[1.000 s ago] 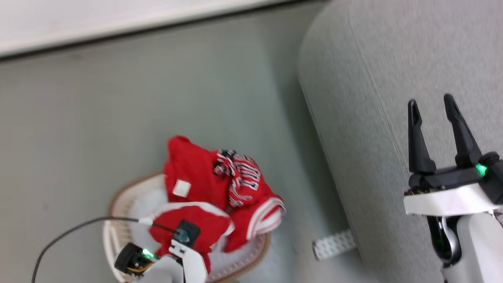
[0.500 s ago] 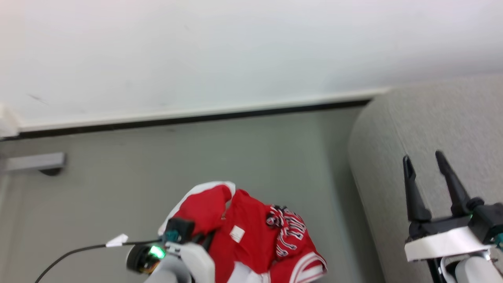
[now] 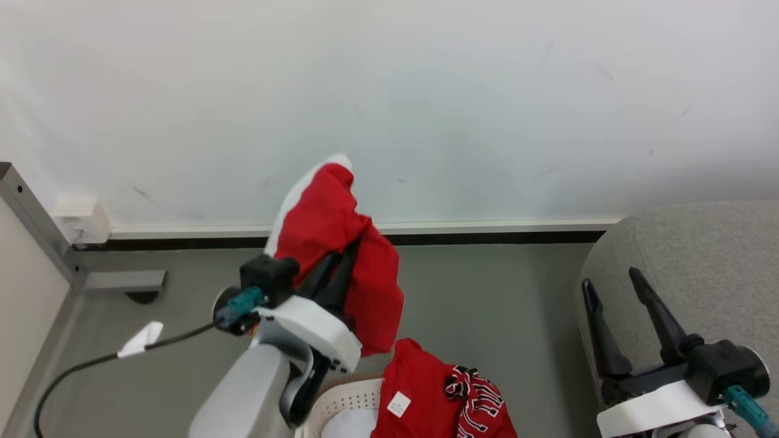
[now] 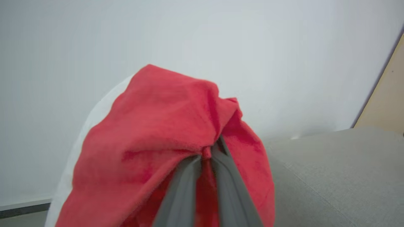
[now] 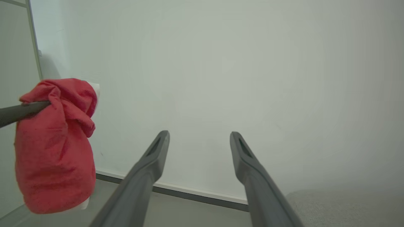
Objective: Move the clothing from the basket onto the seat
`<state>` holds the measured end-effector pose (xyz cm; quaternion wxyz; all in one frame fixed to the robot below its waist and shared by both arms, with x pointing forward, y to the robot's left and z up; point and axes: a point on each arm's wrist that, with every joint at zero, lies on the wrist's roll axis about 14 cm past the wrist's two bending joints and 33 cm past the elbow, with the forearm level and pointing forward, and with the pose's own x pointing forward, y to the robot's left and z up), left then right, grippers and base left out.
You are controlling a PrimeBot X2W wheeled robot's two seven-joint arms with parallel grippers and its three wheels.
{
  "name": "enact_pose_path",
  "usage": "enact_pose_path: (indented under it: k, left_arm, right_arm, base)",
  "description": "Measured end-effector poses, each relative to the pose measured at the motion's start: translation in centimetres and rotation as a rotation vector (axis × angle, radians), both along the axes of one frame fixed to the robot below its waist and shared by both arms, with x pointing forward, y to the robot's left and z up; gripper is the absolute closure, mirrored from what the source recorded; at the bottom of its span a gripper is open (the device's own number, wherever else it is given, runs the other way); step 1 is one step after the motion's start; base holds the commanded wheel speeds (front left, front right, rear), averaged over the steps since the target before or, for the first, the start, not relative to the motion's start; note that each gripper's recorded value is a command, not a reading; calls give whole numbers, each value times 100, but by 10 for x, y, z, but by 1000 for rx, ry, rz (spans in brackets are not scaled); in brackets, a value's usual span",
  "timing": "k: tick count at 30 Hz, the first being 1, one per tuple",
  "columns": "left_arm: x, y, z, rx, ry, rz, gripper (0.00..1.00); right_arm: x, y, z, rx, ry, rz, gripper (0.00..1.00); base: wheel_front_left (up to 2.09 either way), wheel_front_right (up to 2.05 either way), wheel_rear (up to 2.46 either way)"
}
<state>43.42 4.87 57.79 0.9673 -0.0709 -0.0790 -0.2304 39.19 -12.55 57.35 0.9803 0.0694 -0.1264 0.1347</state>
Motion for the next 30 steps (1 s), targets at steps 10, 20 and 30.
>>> enact_pose_path:
  k: [10,20,30]
  left_arm:
    - [-2,-10,51,-39,-102,-42,100]
    - [-7,-26,55,-27,-111,-85,100]
    - [-31,-39,38,-4,-68,-139,100]
  right_arm:
    - [-9,20,2,2,-6,57,0]
    - [-27,84,-17,-90,28,270,0]
    - [-22,139,-12,-127,19,425,0]
  base:
    - [0,0,0]
    - [0,0,0]
    - [0,0,0]
